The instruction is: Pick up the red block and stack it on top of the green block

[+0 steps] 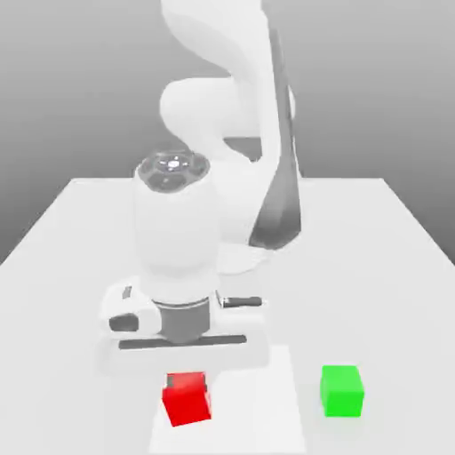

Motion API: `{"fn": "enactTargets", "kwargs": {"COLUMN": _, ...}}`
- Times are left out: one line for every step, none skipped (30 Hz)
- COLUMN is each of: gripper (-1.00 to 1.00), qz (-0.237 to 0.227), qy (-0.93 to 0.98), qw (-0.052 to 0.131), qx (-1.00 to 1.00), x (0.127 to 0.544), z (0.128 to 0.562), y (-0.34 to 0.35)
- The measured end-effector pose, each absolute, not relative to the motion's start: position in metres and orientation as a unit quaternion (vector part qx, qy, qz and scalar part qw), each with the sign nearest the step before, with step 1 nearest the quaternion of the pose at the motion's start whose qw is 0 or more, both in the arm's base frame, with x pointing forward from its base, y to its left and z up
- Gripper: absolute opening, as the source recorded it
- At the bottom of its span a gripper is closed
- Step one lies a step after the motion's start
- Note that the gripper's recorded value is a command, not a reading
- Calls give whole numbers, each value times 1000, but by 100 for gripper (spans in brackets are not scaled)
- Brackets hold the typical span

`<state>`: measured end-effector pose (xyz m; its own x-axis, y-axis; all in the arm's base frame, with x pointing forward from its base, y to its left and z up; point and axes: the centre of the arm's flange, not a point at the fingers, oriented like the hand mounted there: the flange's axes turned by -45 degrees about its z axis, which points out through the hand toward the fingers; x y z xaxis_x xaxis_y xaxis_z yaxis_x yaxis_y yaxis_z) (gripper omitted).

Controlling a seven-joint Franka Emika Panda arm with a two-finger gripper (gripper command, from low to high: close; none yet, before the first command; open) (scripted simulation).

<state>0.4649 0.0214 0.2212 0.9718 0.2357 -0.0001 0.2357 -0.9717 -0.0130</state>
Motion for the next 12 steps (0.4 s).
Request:
{"fn": "enactTargets", "kwargs": {"gripper": -100, "qz": 1, "qy": -149, "qw": 7, "qx": -989, "x": 459, "z": 226, "y": 46}}
{"fn": "enactTargets", "kwargs": {"gripper": -100, "qz": 1, "qy": -183, "qw": 7, "qx": -983, "x": 450, "z": 230, "y": 73}}
{"fn": "enactTargets", "kwargs": {"gripper": -100, "qz": 1, "qy": -224, "qw": 6, "qx": -974, "x": 439, "z": 235, "y": 106}}
{"fn": "enactTargets", "kwargs": {"gripper": -100, "qz": 1, "qy": -276, "qw": 4, "qx": -961, "x": 421, "z": 240, "y": 147}}
{"fn": "enactTargets", "kwargs": {"gripper": -100, "qz": 1, "qy": -297, "qw": 2, "qx": -955, "x": 413, "z": 238, "y": 161}}
{"fn": "enactTargets", "kwargs": {"gripper": -100, "qz": 0, "qy": -301, "qw": 1, "qx": -954, "x": 411, "z": 231, "y": 163}}
{"fn": "enactTargets", "kwargs": {"gripper": -100, "qz": 0, "qy": -303, "qw": 1, "qx": -953, "x": 410, "z": 221, "y": 164}}
{"fn": "enactTargets", "kwargs": {"gripper": -100, "qz": 0, "qy": -304, "qw": 0, "qx": -953, "x": 410, "z": 210, "y": 164}}
{"fn": "enactTargets", "kwargs": {"gripper": -100, "qz": 0, "qy": -304, "qw": 0, "qx": -953, "x": 409, "z": 198, "y": 164}}
{"fn": "enactTargets", "kwargs": {"gripper": 100, "qz": 0, "qy": -304, "qw": 0, "qx": -953, "x": 409, "z": 188, "y": 164}}
{"fn": "enactTargets", "kwargs": {"gripper": 100, "qz": 0, "qy": -304, "qw": 0, "qx": -953, "x": 409, "z": 188, "y": 164}}
{"fn": "enactTargets", "kwargs": {"gripper": 100, "qz": 0, "qy": -304, "qw": 0, "qx": -953, "x": 409, "z": 188, "y": 164}}
